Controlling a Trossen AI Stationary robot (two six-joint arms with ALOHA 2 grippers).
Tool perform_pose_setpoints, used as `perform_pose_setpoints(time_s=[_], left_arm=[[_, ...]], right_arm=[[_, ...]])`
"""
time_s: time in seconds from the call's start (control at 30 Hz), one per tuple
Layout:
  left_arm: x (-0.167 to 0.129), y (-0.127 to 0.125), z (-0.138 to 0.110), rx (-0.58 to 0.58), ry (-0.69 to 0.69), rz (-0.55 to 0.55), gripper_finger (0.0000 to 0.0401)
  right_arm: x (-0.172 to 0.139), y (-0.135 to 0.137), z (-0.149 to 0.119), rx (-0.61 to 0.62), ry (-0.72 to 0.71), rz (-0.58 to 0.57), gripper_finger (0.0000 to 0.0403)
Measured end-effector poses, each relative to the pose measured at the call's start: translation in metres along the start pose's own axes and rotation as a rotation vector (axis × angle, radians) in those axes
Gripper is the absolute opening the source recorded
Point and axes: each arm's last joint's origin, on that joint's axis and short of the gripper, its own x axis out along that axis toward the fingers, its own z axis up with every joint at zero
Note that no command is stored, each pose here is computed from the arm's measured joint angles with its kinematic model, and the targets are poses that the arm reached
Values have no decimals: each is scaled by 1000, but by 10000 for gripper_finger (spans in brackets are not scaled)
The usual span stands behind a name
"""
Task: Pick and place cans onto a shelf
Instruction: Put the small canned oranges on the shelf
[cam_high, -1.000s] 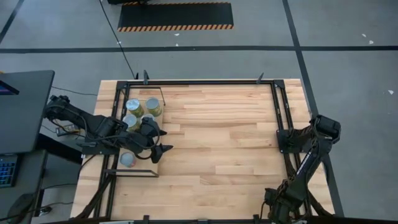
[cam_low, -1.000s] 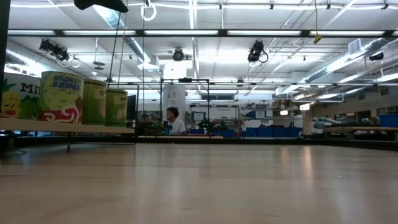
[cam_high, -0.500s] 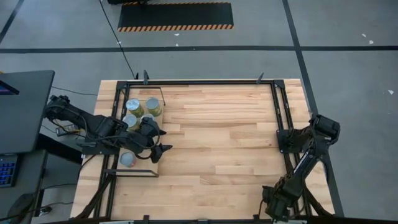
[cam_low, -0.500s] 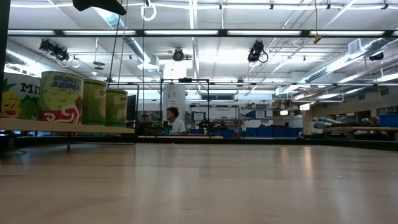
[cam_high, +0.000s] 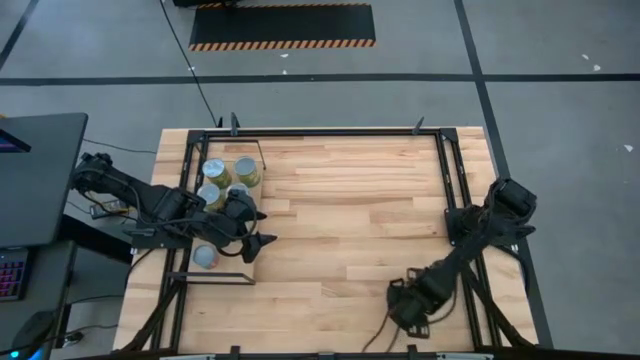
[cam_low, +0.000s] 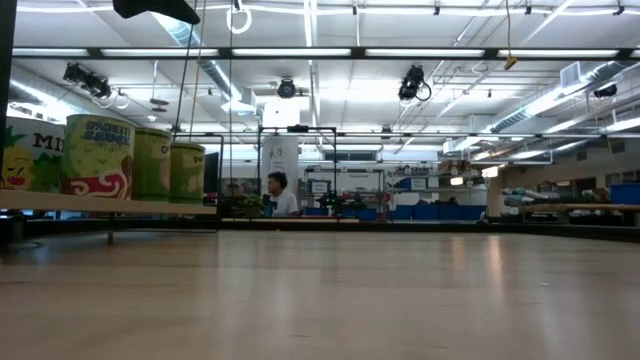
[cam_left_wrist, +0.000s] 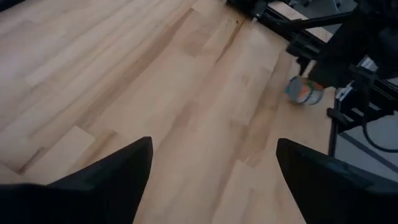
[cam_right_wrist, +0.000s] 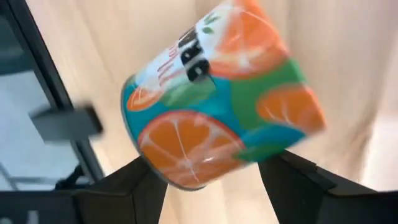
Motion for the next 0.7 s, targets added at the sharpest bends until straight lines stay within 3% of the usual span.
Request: perform_pose_setpoints(time_s=[0.1, 0.3, 0.43, 0.7], left_arm=[[-4, -6, -5, -11, 17, -36, 348], [3, -29, -32, 92, 137, -110, 348], [22, -45, -46, 158, 215, -159, 348], [53, -64, -60, 294, 204, -188, 348]], right_arm=[[-9, -7, 19, -34, -65, -6, 246], [-19, -31, 51, -92, -176, -63, 245], [-26, -47, 72, -143, -255, -101, 245], [-39, -71, 108, -329, -436, -167, 245]])
